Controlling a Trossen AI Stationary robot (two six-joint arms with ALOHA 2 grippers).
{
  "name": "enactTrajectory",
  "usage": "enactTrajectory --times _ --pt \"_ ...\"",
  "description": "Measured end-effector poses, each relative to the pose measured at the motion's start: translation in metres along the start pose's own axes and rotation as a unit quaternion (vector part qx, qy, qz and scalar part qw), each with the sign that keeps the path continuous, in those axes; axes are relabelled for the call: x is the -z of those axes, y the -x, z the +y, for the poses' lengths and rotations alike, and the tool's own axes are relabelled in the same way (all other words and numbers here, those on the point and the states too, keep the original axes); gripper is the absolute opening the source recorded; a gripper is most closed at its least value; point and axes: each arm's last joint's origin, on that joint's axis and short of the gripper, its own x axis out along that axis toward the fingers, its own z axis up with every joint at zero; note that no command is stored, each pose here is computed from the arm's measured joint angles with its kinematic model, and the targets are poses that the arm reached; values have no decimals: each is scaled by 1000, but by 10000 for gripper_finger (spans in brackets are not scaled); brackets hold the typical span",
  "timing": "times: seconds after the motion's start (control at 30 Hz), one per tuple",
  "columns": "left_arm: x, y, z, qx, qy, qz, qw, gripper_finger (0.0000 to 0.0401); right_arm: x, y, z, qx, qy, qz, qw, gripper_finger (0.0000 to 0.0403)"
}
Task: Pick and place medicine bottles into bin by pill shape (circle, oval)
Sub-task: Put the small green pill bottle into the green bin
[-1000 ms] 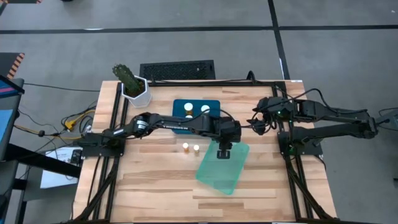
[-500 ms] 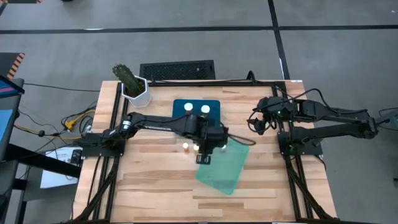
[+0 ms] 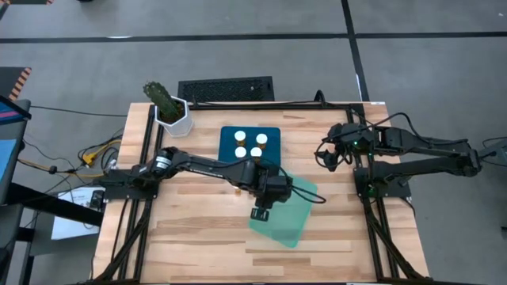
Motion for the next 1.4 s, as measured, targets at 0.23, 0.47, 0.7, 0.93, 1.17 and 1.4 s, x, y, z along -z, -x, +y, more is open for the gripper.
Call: enactTrajectory --times 0.23,0.47,0.7,0.93,1.17,1.4 --pt "1 -36 0 -7 15 -6 1000 114 0 0 0 0 -9 0 1000 333" --pt "0 -69 -2 -1 16 -1 1000 114 0 0 0 0 -21 2 1000 333" --pt "0 -78 -2 -5 23 7 1000 114 1 0 0 1 -17 5 1000 333" --pt "-1 -74 -1 -11 29 16 999 123 1 0 0 1 -4 5 1000 333" --pt "-3 -68 11 -24 11 14 1000 125 1 0 0 2 -3 5 1000 333" --pt "0 -70 23 -19 17 22 999 125 1 0 0 2 -3 5 1000 333"
